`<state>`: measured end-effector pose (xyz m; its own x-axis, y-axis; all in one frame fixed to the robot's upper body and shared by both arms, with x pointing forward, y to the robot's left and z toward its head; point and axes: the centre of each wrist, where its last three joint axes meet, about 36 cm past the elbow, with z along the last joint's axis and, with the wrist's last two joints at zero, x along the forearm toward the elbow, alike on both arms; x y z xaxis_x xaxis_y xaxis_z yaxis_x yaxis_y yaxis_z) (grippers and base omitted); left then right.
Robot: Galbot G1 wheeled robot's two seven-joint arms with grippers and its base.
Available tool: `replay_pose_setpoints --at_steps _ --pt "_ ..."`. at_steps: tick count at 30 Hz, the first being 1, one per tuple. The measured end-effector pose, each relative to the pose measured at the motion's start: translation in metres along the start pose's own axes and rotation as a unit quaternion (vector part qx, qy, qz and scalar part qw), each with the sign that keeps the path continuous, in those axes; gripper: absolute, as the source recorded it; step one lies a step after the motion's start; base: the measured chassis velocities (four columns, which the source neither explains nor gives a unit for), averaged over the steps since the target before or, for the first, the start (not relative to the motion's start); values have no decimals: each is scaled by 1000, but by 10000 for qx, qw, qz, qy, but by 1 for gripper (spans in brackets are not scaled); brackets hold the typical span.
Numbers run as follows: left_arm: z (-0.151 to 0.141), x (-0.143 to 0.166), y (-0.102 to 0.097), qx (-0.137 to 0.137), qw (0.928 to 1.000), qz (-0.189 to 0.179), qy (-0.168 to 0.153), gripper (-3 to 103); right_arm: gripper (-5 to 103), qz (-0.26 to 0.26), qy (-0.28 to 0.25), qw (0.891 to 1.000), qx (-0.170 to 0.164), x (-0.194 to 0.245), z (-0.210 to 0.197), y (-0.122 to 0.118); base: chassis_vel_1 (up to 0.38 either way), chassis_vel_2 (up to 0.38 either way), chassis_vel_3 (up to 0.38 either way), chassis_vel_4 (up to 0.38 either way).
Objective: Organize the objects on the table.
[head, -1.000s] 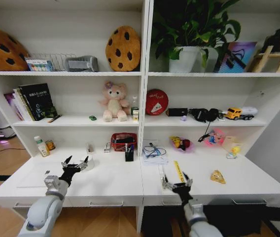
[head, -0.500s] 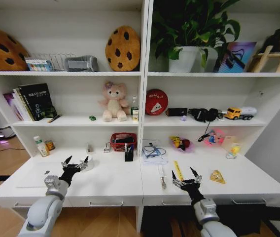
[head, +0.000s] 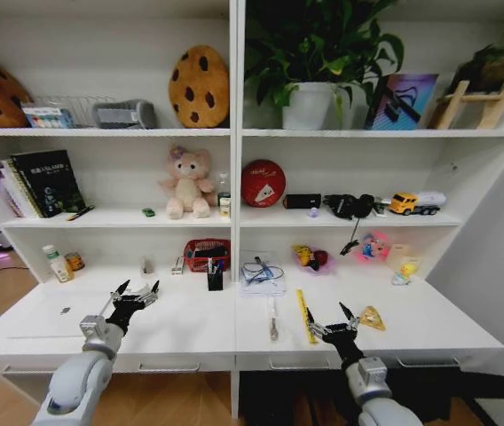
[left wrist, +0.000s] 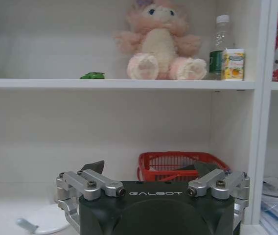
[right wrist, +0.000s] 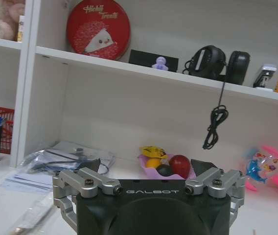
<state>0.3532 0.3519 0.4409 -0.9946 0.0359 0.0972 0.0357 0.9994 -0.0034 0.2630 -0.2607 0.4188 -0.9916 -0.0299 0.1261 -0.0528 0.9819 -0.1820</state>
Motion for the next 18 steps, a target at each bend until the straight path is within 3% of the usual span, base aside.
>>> replay_pose_setpoints --at_steps 10,17,18 --pt "0 0 0 1 10000 8 0 100 100 147 123 9997 -143 -5 4 0 -242 -230 229 220" --pt "0 0 0 0 10000 4 0 100 100 188 276 9992 -230 -7 6 -3 14 -12 11 -4" --pt "0 0 0 -1 10000 2 0 100 100 457 578 9958 -547 -4 2 2 19 46 -50 -52"
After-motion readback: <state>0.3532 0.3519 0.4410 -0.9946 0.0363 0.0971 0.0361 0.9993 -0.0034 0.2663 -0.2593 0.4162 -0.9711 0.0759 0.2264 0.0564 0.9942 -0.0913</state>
